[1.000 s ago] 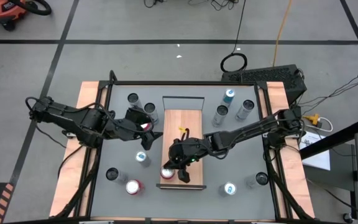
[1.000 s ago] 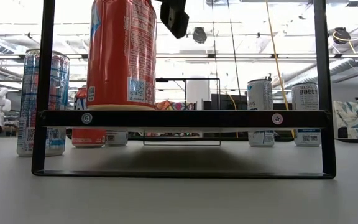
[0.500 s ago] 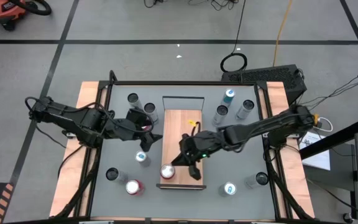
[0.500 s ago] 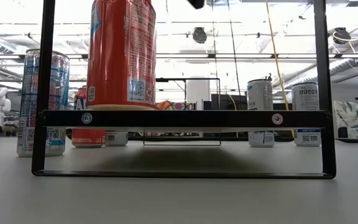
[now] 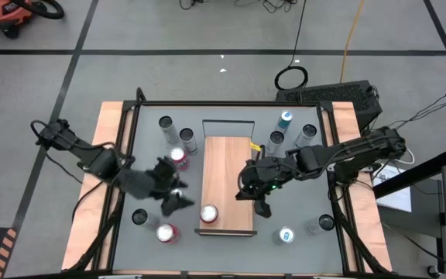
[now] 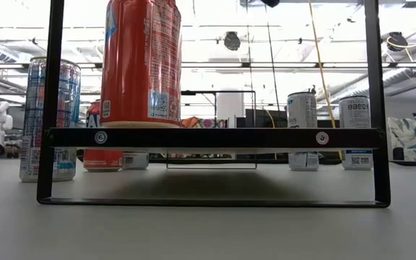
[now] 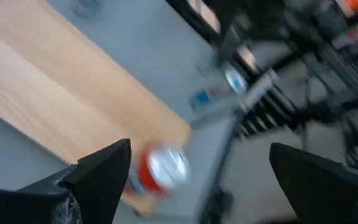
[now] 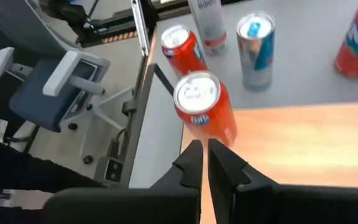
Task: Sort soda cans
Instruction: Put the bottom red soda can on the shelf and align it with the other red soda can
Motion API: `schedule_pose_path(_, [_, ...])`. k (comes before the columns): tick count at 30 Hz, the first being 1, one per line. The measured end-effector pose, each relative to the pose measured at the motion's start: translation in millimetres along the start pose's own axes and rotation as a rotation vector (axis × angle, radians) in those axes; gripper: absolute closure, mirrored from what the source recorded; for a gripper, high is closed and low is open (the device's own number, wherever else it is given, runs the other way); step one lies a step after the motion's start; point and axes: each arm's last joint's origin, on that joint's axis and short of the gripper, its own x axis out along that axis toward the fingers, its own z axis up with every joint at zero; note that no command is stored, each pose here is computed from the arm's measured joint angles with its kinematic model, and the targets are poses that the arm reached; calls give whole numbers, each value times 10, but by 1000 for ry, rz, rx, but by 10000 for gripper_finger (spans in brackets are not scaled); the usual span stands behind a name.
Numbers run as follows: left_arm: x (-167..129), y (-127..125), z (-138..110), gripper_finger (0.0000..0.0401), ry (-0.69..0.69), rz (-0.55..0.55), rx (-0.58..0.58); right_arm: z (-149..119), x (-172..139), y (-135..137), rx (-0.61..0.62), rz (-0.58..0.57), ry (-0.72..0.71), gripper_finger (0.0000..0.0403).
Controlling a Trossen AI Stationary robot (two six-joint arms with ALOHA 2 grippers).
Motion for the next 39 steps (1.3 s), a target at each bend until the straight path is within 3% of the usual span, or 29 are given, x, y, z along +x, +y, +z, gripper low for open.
schedule_pose_path(9, [-83, -44, -270, 18, 215, -18, -51, -127, -241, 95, 15, 12, 106, 403])
schedule_pose_path(15, [-45, 44, -397, 18, 321, 117, -105, -148, -351, 96, 23, 2, 121, 403])
schedule_pose_path(20, [-59, 129, -442, 18, 395, 228, -244, -167, -335, 132, 39, 9, 129, 403])
schedule_pose_path(25, [-70, 149, -456, 18, 400, 271, -332, -184, -308, 156, 32, 3, 135, 403])
schedule_pose_path(33, [-36, 116, -402, 18, 330, 220, -287, -182, -309, 153, 104, -15, 128, 403])
schedule_pose_path(39, [96, 60, -501, 18, 460, 171, -100, -179, -312, 146, 165, -43, 114, 403])
